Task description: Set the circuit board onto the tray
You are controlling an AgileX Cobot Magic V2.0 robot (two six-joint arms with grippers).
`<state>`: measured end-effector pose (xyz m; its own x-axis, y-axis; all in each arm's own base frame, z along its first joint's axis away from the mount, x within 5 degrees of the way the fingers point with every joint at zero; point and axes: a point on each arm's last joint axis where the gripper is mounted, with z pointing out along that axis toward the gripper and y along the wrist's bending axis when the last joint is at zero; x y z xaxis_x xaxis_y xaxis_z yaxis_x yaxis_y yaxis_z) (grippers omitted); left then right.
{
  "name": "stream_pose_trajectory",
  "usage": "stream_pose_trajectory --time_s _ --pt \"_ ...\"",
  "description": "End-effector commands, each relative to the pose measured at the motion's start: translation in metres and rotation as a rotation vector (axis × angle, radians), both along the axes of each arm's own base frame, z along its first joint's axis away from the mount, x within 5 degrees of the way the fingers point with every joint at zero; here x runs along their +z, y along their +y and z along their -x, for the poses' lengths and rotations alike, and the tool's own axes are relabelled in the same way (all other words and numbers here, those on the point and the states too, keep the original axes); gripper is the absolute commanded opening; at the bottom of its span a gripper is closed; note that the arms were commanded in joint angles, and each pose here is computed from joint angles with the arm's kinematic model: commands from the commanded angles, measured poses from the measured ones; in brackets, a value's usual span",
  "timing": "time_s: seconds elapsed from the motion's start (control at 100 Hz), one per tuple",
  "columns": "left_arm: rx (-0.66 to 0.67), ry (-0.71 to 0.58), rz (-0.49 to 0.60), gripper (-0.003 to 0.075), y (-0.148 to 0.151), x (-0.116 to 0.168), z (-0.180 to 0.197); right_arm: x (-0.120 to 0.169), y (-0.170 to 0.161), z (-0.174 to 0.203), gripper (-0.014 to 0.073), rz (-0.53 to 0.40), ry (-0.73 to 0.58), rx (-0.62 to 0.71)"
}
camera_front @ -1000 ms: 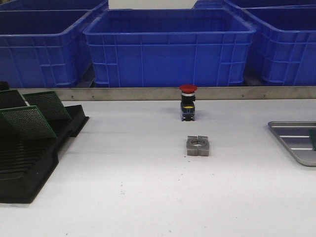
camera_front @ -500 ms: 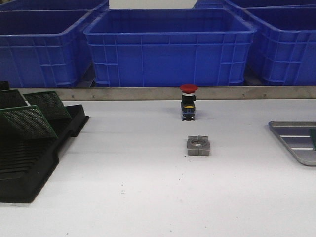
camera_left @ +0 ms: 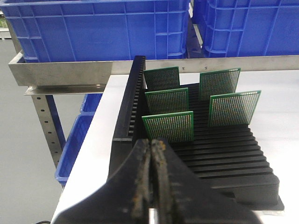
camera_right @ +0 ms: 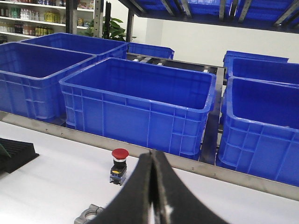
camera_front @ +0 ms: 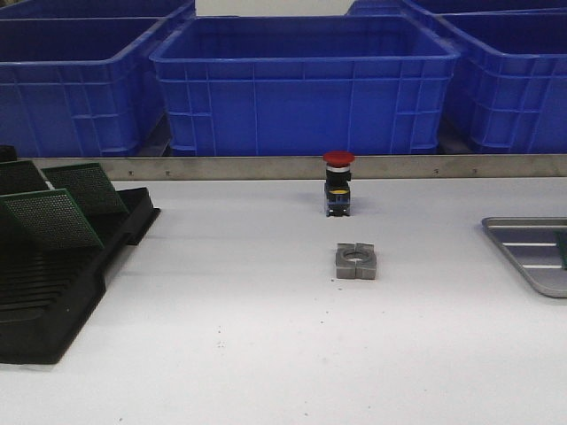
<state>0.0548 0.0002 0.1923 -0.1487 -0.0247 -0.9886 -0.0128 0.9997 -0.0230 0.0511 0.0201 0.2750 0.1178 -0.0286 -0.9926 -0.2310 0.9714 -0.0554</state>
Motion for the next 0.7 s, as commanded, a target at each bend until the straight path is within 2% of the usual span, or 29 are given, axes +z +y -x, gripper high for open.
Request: stream_pose_trajectory --time_s 0.0,0.54,0.69 --pt "0.005 -0.092 0.019 -0.0017 0.0 0.0 0.0 0.01 -0.002 0.0 -0.006 -0.014 -0.03 -0.026" --pt "0.005 -0.092 0.019 -0.0017 0.0 0.0 0.0 0.004 -0.004 -0.002 -0.006 -0.016 -0.019 -0.042" --pt "0.005 -0.092 0.019 -0.0017 0.0 0.0 0.0 -0.013 -0.014 -0.008 -0.006 -0.025 -0.006 -0.152"
